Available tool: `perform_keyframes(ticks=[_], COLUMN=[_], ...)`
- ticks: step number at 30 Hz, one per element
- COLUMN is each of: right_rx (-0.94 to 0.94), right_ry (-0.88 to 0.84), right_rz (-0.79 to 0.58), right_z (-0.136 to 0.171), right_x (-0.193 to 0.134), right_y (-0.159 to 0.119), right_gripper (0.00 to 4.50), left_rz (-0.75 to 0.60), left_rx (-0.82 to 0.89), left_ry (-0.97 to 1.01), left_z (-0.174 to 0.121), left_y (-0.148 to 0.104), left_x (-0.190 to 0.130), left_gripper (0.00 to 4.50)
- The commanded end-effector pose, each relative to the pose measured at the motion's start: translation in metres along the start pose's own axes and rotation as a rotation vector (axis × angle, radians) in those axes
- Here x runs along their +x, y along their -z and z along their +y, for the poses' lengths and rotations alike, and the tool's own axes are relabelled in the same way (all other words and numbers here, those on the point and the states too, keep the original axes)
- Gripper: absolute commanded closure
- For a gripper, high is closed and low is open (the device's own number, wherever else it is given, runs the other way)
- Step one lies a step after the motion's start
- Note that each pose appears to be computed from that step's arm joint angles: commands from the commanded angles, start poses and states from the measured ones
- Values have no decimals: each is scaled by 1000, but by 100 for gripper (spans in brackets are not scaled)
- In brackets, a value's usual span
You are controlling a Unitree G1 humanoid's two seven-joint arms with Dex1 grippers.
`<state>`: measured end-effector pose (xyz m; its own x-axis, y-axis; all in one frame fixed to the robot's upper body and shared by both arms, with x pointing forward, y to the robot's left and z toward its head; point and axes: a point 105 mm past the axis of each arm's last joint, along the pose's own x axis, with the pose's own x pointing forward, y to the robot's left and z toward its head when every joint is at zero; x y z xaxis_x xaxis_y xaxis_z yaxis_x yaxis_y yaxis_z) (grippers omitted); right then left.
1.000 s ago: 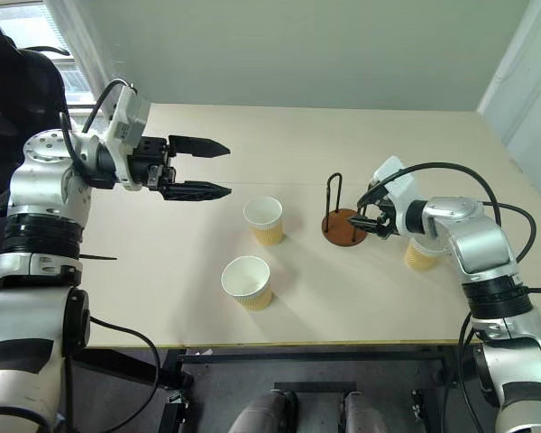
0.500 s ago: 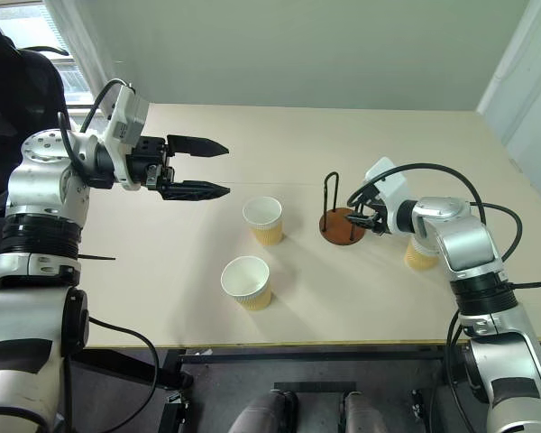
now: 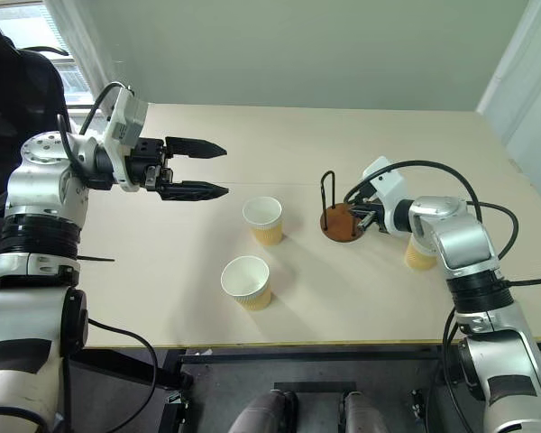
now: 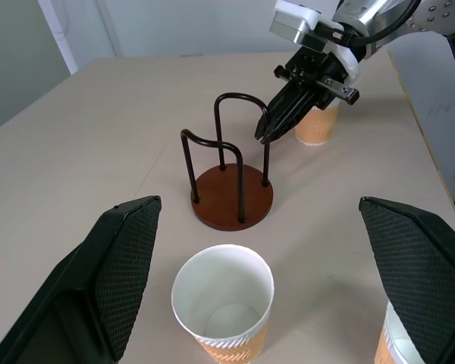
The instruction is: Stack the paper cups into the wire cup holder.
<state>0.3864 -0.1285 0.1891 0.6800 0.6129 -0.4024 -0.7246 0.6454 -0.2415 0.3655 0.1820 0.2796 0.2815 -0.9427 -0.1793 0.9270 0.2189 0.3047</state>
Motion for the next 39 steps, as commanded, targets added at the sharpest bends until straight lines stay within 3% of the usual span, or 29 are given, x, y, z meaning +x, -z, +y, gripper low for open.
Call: perform_keyframes(ticks=[1, 15, 26, 39], right_rx=[-57, -184, -172, -179], right_ry=[-80, -304, -282, -265], right_rz=[-31, -2, 6, 14], right_z=[4, 22, 20, 14], right_x=[-11, -30, -22, -23], right_y=[-16, -26, -18, -17], right_gripper=[446, 446, 446, 446], left_rz=[-8, 4, 12, 119], left_rx=[45, 41, 34, 14], left_ry=[0, 9, 19, 144], left_z=[2, 5, 1, -26], left_y=[-15, -16, -17, 1], left_x=[-8, -7, -9, -8], left_gripper=[0, 0, 0, 0])
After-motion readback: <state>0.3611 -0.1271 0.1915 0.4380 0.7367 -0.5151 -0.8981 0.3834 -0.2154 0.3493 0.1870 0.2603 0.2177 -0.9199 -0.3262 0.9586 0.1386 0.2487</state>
